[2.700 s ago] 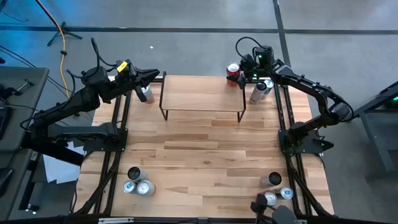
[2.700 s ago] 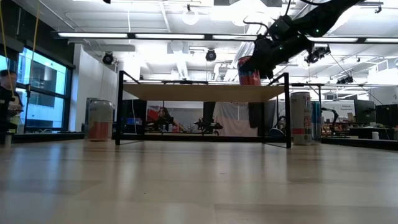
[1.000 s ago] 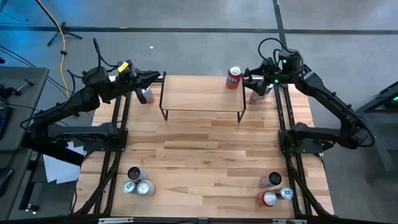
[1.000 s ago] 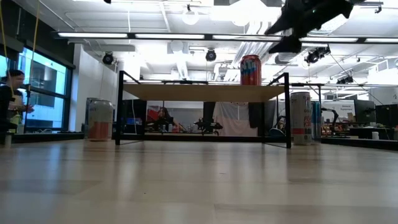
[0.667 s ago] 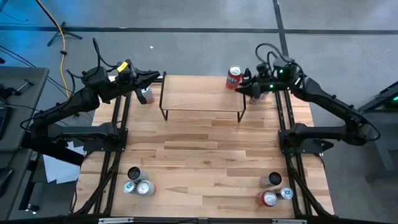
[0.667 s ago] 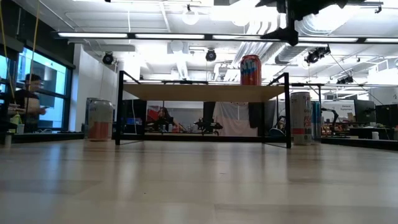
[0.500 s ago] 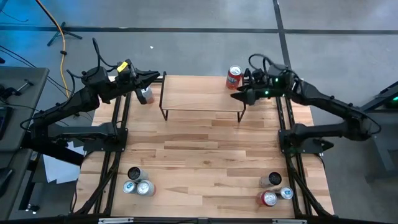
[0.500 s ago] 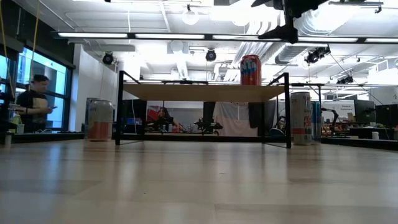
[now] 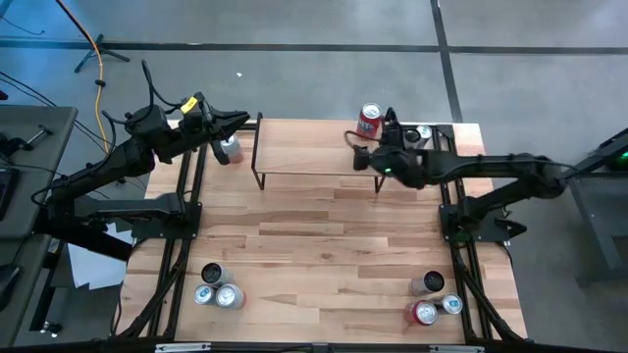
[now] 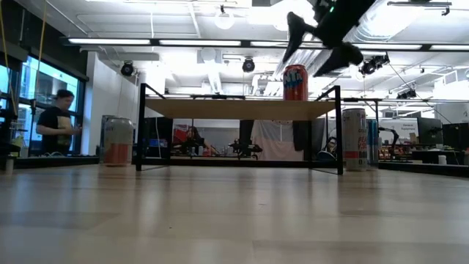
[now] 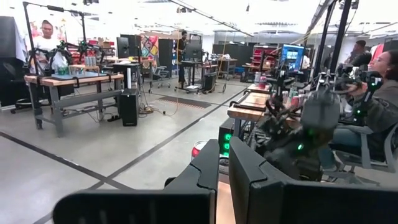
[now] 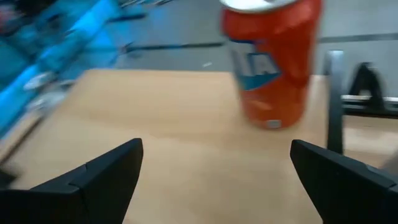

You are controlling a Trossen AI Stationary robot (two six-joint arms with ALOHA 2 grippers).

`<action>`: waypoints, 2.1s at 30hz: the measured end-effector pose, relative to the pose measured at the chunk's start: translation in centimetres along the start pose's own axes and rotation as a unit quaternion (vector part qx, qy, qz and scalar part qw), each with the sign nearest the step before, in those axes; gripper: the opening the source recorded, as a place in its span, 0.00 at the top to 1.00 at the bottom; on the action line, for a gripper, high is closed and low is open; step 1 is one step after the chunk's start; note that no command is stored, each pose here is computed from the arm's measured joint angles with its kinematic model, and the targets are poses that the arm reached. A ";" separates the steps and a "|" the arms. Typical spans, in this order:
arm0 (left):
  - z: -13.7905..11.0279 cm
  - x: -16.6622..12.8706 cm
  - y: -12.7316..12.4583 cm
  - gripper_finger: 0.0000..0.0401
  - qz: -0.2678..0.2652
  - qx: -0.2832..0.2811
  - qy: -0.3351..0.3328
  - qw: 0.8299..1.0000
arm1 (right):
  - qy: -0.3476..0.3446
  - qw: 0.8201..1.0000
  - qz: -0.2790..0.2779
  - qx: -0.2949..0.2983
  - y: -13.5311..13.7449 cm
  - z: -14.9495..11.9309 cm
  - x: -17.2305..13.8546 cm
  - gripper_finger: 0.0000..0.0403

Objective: Place canned beverage on shelf
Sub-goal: Put the top red soda can on the shelf

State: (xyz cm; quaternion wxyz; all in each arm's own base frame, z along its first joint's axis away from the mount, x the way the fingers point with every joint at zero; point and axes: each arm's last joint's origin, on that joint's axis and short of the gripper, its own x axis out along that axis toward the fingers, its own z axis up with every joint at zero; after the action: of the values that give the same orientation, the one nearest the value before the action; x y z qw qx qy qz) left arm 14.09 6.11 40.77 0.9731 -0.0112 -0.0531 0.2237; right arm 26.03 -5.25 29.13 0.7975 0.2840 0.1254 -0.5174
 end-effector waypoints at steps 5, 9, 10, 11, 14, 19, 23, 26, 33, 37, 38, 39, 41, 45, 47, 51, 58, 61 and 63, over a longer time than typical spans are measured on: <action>0.0 0.0 0.0 1.00 0.000 0.000 0.000 1.000 | -0.063 0.995 -0.078 -0.005 0.4 -1.6 2.1 0.02; 0.0 0.0 0.0 1.00 0.000 0.000 0.000 1.000 | -0.083 0.992 -0.097 -0.017 1.2 -1.3 3.0 0.02; 0.0 0.0 0.0 1.00 0.000 0.000 0.000 1.000 | -0.084 0.991 -0.098 -0.023 1.5 -1.1 3.2 0.02; 0.0 0.0 0.0 1.00 0.000 0.000 0.000 1.000 | -0.086 0.991 -0.100 -0.034 1.8 -0.7 3.5 0.02; 0.0 0.0 0.0 1.00 0.000 0.000 0.000 1.000 | -0.099 0.986 -0.112 -0.069 2.6 0.4 4.2 0.02; 0.0 0.0 0.0 1.00 0.000 0.000 0.000 1.000 | -0.109 0.981 -0.140 -0.078 2.7 1.8 5.3 0.02; 0.0 0.0 0.0 1.00 0.000 0.000 0.000 1.000 | -0.114 0.979 -0.152 -0.068 2.2 2.6 5.9 0.02; 0.0 0.0 0.0 1.00 0.000 0.000 0.000 1.000 | -0.116 0.978 -0.163 -0.063 1.7 3.0 6.3 0.02; 0.0 0.0 0.0 1.00 0.000 0.000 0.000 1.000 | -0.117 0.976 -0.178 -0.052 0.9 3.8 7.1 0.02; 0.0 0.0 0.0 1.00 0.000 0.000 0.000 1.000 | -0.108 0.978 -0.171 -0.043 0.7 4.1 7.4 0.02; 0.0 0.0 0.0 1.00 0.000 0.000 0.000 1.000 | -0.107 0.979 -0.171 -0.042 0.6 4.2 7.5 0.02; 0.0 0.0 0.0 1.00 0.000 0.000 0.000 1.000 | -0.106 0.979 -0.171 -0.042 0.5 4.2 7.5 0.02; 0.0 0.0 0.0 1.00 0.000 0.000 0.000 1.000 | -0.105 0.978 -0.174 -0.042 0.4 4.3 7.6 0.02; 0.0 0.0 0.0 1.00 0.000 0.000 0.000 1.000 | -0.105 0.977 -0.178 -0.042 0.2 4.4 7.7 0.02; 0.0 0.0 0.0 1.00 0.000 -0.001 0.000 1.000 | -0.103 0.977 -0.180 -0.043 0.2 4.4 7.7 0.02; 0.0 0.0 0.0 1.00 0.000 -0.005 0.000 1.000 | -0.087 0.981 -0.168 -0.046 0.2 4.3 7.8 0.02; 0.0 0.0 0.0 1.00 0.000 -0.005 0.000 1.000 | -0.081 0.983 -0.160 -0.043 0.3 4.3 7.8 0.02; 0.0 0.0 0.0 1.00 0.000 -0.004 0.000 1.000 | -0.082 0.983 -0.160 -0.043 0.3 4.3 7.8 0.02; 0.0 0.0 0.0 1.00 0.000 -0.004 0.000 1.000 | -0.082 0.983 -0.161 -0.043 0.3 4.3 7.8 0.02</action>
State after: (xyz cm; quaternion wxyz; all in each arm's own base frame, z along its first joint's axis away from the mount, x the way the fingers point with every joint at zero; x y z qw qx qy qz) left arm 14.09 6.11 40.76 0.9731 -0.0153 -0.0539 0.2235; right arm 29.26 -13.53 28.82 0.7227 0.1825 0.1257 -0.6547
